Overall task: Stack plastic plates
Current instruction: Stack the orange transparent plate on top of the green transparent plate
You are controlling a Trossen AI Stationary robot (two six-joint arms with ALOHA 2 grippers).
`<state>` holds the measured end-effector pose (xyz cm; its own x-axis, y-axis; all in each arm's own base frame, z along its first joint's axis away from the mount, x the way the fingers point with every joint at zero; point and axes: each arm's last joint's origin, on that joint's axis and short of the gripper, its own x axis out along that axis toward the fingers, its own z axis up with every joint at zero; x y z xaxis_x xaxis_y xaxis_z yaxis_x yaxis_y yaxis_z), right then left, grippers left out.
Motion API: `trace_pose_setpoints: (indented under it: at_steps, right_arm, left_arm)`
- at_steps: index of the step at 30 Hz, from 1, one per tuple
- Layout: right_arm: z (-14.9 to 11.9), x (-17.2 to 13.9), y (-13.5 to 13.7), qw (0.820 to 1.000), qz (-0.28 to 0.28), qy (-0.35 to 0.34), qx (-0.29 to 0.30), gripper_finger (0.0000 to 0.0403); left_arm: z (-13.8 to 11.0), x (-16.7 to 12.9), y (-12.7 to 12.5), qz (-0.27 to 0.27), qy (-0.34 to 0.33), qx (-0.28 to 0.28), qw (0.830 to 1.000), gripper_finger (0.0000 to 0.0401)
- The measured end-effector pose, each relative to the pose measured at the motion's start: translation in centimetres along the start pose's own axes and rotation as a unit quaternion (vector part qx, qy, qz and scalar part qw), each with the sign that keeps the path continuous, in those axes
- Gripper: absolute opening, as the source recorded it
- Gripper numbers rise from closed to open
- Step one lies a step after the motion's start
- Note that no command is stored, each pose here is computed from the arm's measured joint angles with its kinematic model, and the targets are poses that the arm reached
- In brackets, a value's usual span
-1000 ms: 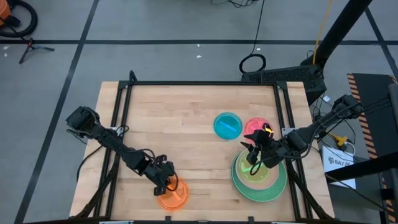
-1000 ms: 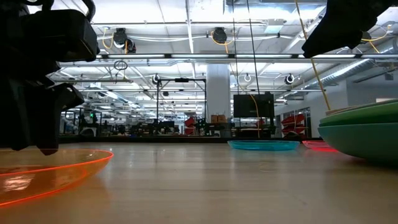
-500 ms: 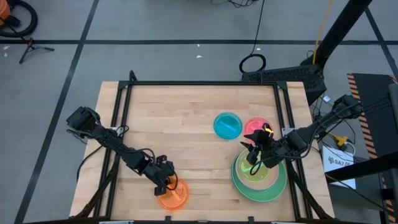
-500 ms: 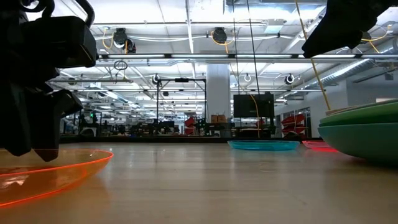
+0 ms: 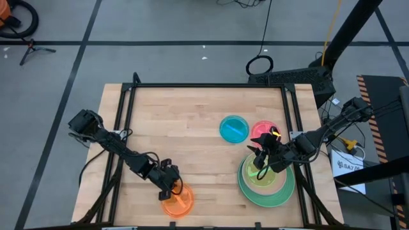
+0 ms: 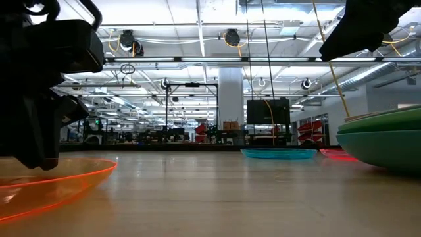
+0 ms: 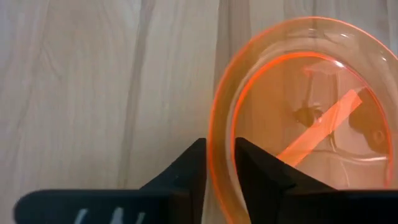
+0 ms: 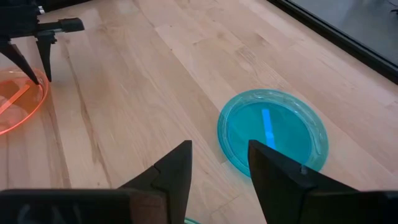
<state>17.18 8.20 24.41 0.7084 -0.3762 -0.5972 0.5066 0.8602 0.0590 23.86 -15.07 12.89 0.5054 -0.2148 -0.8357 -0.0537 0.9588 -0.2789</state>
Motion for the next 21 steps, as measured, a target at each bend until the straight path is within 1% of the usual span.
trace_pose_setpoints:
  at_steps: [10, 16, 21]
  right_arm:
    - [0.0, 0.0, 0.0, 1.0, 0.0, 0.0, 0.0, 0.015]
    - [0.0, 0.0, 0.0, 1.0, 0.0, 0.0, -0.007, 0.015]
    - [0.0, 0.0, 0.0, 1.0, 0.0, 0.0, -0.007, 0.0151]
  left_arm:
    - [0.4, 0.0, 0.5, -0.002, -0.001, 0.002, 1.0, 0.0011]
    - [0.5, 0.0, 0.5, -0.002, -0.002, 0.002, 1.0, 0.0006]
    - [1.1, -1.0, 0.8, 0.001, -0.017, 0.01, 1.0, 0.0005]
